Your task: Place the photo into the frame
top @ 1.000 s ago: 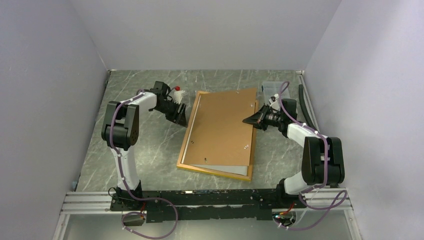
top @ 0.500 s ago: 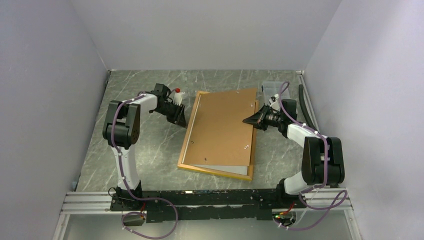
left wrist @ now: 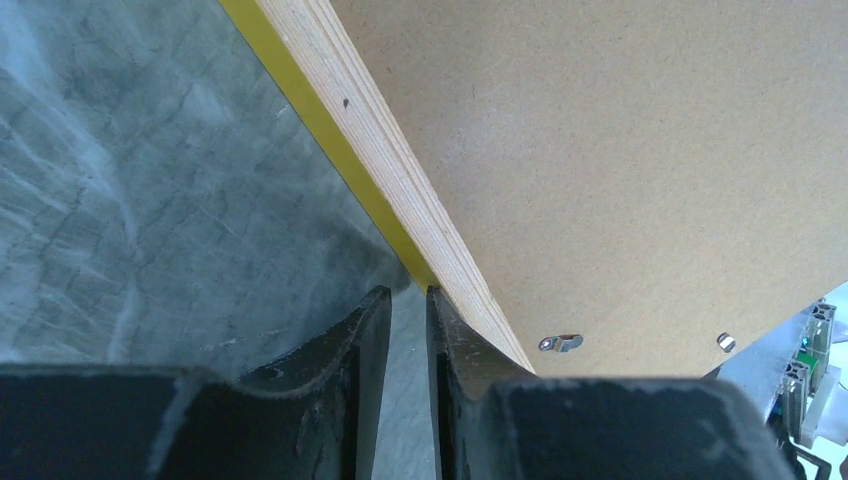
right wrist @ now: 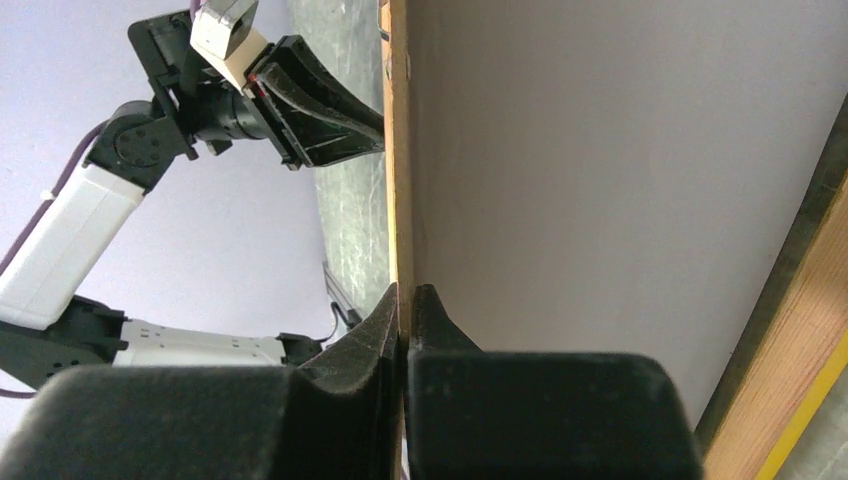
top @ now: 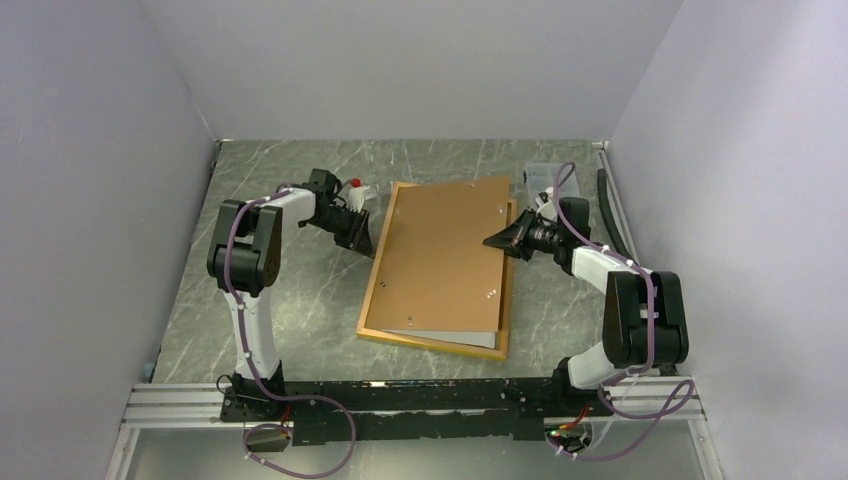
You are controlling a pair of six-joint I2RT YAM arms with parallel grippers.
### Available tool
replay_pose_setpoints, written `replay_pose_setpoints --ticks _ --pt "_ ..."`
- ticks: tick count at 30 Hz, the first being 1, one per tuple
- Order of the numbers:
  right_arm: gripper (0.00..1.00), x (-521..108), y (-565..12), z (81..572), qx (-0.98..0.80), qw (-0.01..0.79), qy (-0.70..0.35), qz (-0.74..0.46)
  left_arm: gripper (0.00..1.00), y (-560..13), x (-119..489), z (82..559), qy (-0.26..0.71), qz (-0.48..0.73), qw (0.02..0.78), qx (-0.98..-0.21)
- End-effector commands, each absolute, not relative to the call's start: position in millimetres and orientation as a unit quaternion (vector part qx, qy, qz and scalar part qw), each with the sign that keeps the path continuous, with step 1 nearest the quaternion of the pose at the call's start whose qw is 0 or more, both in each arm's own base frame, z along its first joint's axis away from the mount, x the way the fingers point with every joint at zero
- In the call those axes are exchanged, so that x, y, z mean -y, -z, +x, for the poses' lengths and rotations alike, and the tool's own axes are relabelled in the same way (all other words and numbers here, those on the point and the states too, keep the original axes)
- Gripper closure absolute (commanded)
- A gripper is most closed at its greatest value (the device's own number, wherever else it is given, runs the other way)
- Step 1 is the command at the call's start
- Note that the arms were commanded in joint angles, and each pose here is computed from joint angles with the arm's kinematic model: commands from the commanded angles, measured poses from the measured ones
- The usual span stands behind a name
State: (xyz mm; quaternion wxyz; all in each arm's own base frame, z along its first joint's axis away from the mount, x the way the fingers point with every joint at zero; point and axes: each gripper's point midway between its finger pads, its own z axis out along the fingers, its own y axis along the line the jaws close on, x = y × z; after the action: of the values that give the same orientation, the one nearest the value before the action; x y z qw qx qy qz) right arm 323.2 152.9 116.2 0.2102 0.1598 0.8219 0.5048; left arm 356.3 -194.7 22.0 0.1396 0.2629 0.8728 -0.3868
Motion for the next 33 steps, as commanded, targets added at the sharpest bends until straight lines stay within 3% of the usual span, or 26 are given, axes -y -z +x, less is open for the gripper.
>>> replay_pose_setpoints --ticks 1,3,10,12,15,33 --pt "1.00 -167 -112 331 -0.838 0.223 -0.484 0.118 0.73 -7 201 337 0.385 0.266 0.101 -0.878" --pt "0.97 -163 -105 332 -0.846 0.222 -0.468 0.124 0.74 -7 200 339 0.379 0.267 0.104 -0.880" --pt "0.34 -131 -85 327 -0.901 0.225 -0.343 0.141 0.76 -19 193 348 0.372 0.265 0.121 -0.881" --pt "0.25 -123 -86 328 -0.909 0.230 -0.318 0.140 0.76 -24 190 353 0.370 0.263 0.131 -0.881" --pt "0.01 -114 -91 333 -0.919 0.242 -0.281 0.136 0.76 -30 184 359 0.367 0.258 0.139 -0.883" --pt "0.00 -137 -98 346 -0.928 0.245 -0.263 0.102 0.78 -47 171 369 0.365 0.252 0.162 -0.882"
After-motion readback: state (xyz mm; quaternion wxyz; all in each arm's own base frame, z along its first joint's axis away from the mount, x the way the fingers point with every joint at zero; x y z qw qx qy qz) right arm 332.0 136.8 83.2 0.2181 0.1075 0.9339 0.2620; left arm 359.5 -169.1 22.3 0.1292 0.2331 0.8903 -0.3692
